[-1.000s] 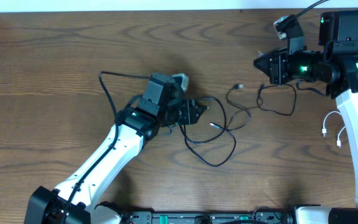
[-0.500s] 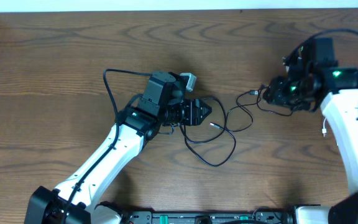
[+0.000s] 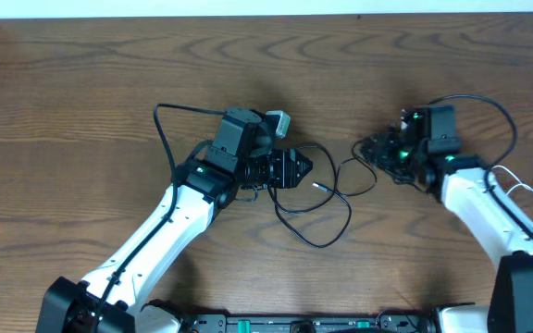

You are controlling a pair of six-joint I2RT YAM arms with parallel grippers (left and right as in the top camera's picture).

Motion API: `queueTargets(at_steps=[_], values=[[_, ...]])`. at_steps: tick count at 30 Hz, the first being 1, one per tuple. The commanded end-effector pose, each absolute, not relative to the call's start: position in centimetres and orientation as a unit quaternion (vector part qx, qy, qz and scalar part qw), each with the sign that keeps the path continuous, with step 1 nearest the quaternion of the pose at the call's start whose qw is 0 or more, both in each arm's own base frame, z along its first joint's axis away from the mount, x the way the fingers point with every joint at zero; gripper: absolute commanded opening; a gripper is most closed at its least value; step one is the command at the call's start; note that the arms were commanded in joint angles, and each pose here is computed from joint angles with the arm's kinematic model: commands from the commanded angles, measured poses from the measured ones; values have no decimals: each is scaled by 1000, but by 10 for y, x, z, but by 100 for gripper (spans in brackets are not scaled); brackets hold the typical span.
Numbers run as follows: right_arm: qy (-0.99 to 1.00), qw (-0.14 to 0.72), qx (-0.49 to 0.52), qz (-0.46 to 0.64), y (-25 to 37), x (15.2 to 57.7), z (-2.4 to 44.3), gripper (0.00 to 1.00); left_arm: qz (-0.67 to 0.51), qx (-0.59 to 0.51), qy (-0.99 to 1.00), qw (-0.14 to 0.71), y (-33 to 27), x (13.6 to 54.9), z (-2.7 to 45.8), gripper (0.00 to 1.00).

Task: Untangle cables
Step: 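Grasp a black cable beside the left gripper with the right gripper, then pull the black cable to the far right with the right gripper and release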

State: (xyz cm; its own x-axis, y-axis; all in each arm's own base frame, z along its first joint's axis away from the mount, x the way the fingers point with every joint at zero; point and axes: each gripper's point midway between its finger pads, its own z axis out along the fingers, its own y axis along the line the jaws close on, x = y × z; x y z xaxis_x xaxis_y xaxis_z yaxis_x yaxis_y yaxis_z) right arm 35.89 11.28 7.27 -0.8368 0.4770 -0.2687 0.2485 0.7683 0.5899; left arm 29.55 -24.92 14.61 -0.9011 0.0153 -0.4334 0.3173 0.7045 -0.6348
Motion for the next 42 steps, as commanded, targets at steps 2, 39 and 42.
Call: queueTargets(at_steps=[2, 39, 42], values=[[905, 231, 228, 274, 125, 364, 70, 46, -369, 98, 901, 206, -249, 298, 146, 55], [836, 372, -170, 366, 216, 368, 212, 1, -362, 94, 908, 191, -246, 292, 140, 55], [804, 437, -200, 351, 208, 362, 285, 1, -362, 94, 908, 191, -246, 292, 140, 55]])
